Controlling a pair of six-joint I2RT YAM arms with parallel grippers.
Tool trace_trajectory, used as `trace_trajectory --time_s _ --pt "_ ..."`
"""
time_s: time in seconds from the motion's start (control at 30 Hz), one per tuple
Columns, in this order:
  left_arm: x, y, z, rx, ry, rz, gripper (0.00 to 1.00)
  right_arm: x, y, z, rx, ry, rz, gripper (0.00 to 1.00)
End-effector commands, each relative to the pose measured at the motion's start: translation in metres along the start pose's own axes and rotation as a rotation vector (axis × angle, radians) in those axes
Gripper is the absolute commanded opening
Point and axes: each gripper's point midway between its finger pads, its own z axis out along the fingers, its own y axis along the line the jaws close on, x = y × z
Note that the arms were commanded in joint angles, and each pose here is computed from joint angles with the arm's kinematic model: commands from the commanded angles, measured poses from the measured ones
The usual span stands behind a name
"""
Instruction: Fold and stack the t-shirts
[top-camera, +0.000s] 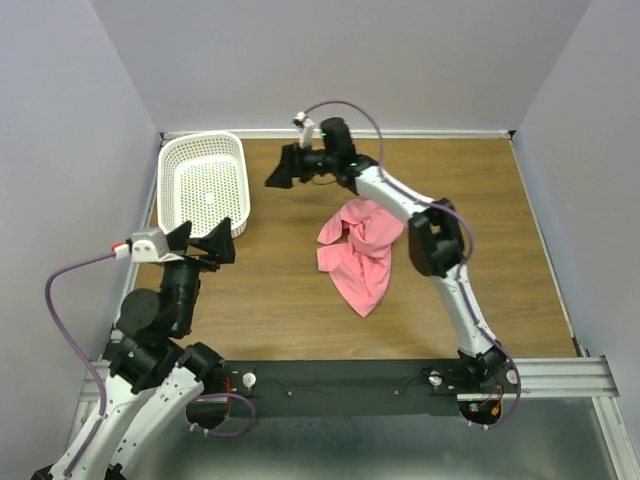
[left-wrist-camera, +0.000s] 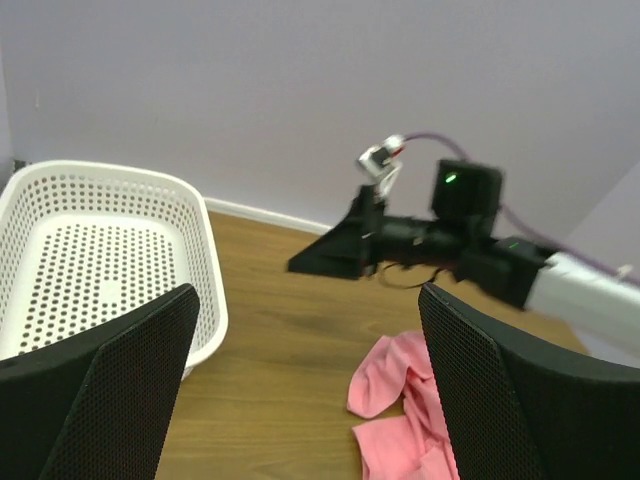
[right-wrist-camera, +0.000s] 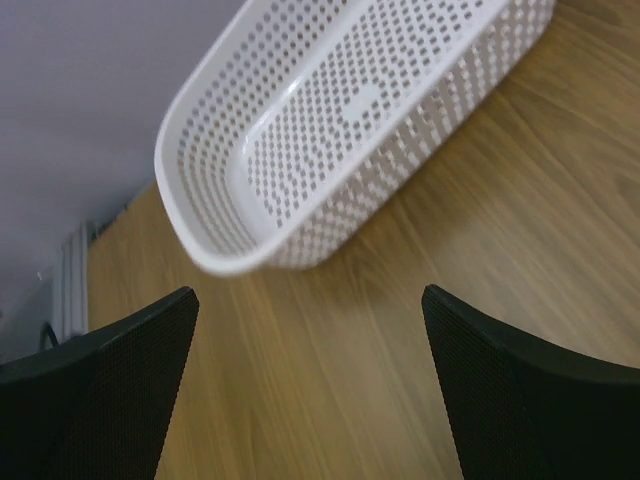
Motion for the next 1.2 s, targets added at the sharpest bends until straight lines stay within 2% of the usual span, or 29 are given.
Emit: trace_trajectory --time_s 0.0,0.03,0.07,0.1,0.13,0.17,0.2,0.23,0.27,0.3,0.37,0.4,0.43,0.5,0.53,0.57,0.7,0.9,1.03,1.13,1.17 --pt "0.04 -0.018 0.022 0.056 0.137 0.052 0.98 -0.02 0.05 -0.088 -0.176 0.032 -0.314 1.0" --pt "0.067 -0.024 0.034 0.069 0.227 0.08 0.98 -0.02 0.063 -0.117 -0.124 0.034 -0.36 1.0" --pt "0.079 -0.041 0.039 0.148 0.271 0.07 0.98 -0.02 0.057 -0.134 -0.07 0.044 -0.402 1.0" --pt "0.114 -0.047 0.049 0.167 0.383 0.098 0.95 -0.011 0.046 -0.152 0.032 0.094 -0.457 1.0" --pt "0.13 -0.057 0.053 0.212 0.444 0.098 0.91 -0.019 0.056 -0.175 0.087 0.092 -0.5 1.0" --pt "0.14 -0.081 0.054 0.322 0.502 0.08 0.87 0.012 0.043 -0.193 0.146 0.178 -0.48 1.0" --pt "0.155 -0.091 0.055 0.377 0.563 0.079 0.82 0.021 0.03 -0.208 0.24 0.209 -0.473 1.0" --pt "0.187 -0.096 0.056 0.412 0.668 0.083 0.76 0.03 0.02 -0.222 0.302 0.233 -0.457 1.0" --pt "0.202 -0.115 0.056 0.509 0.715 0.068 0.73 0.052 0.005 -0.249 0.438 0.277 -0.414 0.99" --pt "0.196 -0.128 0.054 0.554 0.703 0.062 0.73 0.064 0.005 -0.256 0.447 0.288 -0.383 0.99" --pt "0.224 -0.132 0.056 0.554 0.768 0.089 0.73 0.075 -0.012 -0.295 0.582 0.285 -0.335 0.97" --pt "0.242 -0.141 0.057 0.566 0.808 0.111 0.73 0.098 -0.02 -0.309 0.612 0.304 -0.26 0.93" --pt "0.252 -0.141 0.06 0.552 0.826 0.125 0.73 0.104 -0.024 -0.32 0.633 0.296 -0.217 0.89" --pt "0.266 -0.149 0.069 0.54 0.841 0.157 0.73 0.105 -0.035 -0.351 0.677 0.237 -0.126 0.87" --pt "0.293 -0.144 0.069 0.502 0.888 0.21 0.72 0.12 -0.035 -0.356 0.648 0.239 -0.079 0.86" --pt "0.296 -0.148 0.079 0.487 0.878 0.231 0.71 0.125 -0.04 -0.366 0.659 0.227 -0.041 0.86" --pt "0.348 -0.135 0.099 0.385 0.954 0.338 0.63 0.15 -0.035 -0.362 0.575 0.23 0.081 0.83" --pt "0.371 -0.127 0.131 0.289 0.974 0.474 0.59 0.149 -0.052 -0.347 0.519 0.23 0.204 0.8" --pt "0.39 -0.117 0.139 0.259 1.002 0.552 0.56 0.152 -0.066 -0.332 0.471 0.246 0.272 0.73" --pt "0.395 -0.114 0.144 0.243 1.004 0.587 0.51 0.148 -0.074 -0.322 0.433 0.245 0.297 0.58" --pt "0.395 -0.114 0.147 0.239 0.999 0.594 0.48 0.148 -0.075 -0.32 0.422 0.245 0.303 0.45"
